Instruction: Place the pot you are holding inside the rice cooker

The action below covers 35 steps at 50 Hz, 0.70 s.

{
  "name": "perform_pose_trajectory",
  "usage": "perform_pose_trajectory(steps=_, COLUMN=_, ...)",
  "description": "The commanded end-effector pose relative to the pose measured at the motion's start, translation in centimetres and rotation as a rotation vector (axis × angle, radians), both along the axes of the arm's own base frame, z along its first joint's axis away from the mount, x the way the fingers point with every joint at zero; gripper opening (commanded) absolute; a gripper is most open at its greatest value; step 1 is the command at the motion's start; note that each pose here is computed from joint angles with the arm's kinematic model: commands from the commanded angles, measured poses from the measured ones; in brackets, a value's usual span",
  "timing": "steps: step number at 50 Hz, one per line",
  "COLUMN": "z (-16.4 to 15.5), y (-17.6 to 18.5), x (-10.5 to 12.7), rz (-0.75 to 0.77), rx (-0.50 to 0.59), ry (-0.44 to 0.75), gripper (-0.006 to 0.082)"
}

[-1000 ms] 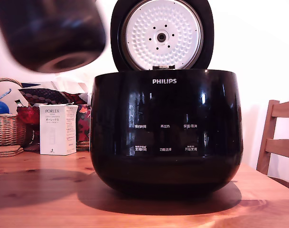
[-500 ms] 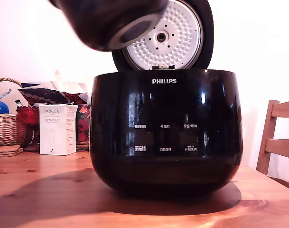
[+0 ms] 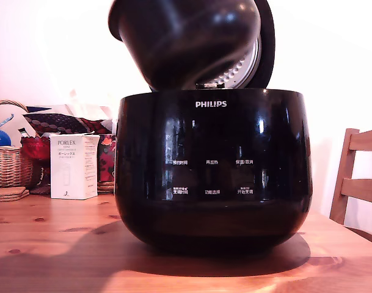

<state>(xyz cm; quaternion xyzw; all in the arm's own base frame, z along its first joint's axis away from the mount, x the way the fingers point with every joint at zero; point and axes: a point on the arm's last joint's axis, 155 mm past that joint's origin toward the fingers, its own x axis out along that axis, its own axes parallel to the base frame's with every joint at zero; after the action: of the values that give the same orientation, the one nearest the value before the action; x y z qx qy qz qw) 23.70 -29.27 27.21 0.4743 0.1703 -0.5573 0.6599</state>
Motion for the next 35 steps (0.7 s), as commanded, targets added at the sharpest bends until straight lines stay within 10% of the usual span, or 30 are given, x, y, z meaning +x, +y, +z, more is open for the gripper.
perform_pose_trajectory(steps=1, z=2.1, y=-1.2, x=0.8, rz=-0.014, rx=-0.06, ry=-0.061, gripper=-0.0022)
perform_pose_trajectory(steps=35, z=-3.1, y=-1.0, x=3.7, rz=-0.211, rx=0.271, ry=-0.249, gripper=-0.0022)
